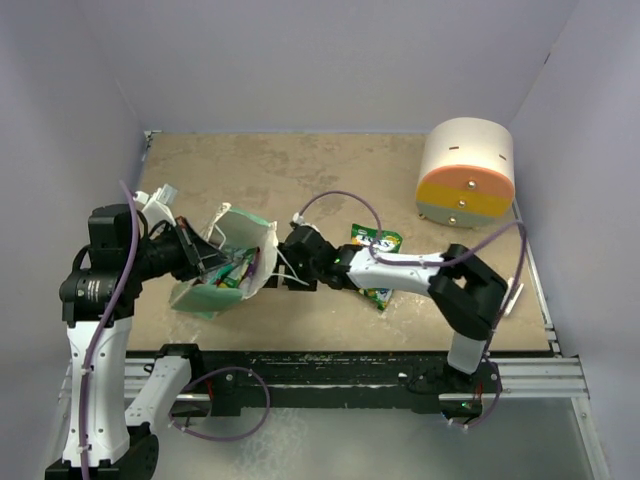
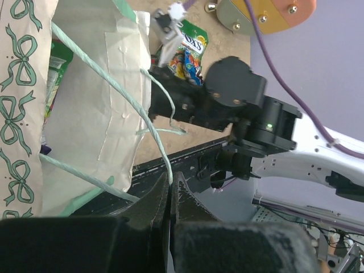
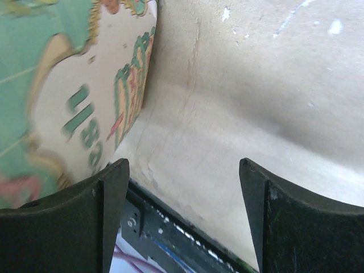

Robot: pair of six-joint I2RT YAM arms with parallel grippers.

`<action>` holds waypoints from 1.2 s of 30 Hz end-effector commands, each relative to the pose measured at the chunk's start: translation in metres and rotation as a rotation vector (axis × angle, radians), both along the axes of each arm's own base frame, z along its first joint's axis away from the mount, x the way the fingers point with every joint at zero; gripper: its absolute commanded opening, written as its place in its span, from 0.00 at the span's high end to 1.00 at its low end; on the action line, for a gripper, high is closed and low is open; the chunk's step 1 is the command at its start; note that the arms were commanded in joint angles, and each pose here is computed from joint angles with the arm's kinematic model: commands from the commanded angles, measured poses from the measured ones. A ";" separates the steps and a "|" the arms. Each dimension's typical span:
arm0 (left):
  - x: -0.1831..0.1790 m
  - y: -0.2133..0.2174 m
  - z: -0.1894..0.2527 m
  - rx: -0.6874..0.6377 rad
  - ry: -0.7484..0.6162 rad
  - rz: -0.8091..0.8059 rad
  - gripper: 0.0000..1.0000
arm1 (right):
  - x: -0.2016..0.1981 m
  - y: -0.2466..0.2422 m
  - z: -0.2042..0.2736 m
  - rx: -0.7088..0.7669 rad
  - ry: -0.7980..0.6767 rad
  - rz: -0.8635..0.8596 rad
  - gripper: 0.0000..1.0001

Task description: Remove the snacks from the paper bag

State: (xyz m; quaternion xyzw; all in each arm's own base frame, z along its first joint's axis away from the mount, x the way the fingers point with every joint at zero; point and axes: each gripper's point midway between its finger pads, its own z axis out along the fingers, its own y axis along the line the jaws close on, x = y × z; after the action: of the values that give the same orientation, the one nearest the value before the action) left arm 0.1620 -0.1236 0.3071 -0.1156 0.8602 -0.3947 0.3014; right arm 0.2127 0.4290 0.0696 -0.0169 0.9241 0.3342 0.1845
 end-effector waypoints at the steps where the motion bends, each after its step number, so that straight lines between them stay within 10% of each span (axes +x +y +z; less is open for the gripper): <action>1: 0.000 -0.005 0.019 -0.007 -0.112 -0.055 1.00 | 0.008 -0.049 0.026 -0.097 -0.129 -0.030 0.20; 12: 0.014 -0.024 0.037 -0.131 -0.182 -0.162 1.00 | 0.021 -0.149 0.134 -0.244 -0.595 0.028 0.18; 22: -0.002 -0.031 0.036 -0.200 -0.114 -0.177 1.00 | -0.036 -0.129 0.196 -0.098 -1.310 0.786 0.21; 36: 0.001 -0.032 0.034 -0.224 -0.053 -0.138 1.00 | -0.041 -0.078 0.183 -0.037 -1.446 1.036 0.34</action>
State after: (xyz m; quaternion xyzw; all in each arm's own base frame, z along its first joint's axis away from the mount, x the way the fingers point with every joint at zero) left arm 0.1568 -0.1522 0.3358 -0.0869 0.8103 -0.5055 0.2836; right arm 0.1644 0.3354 0.2240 -0.6374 0.5115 0.2730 0.5076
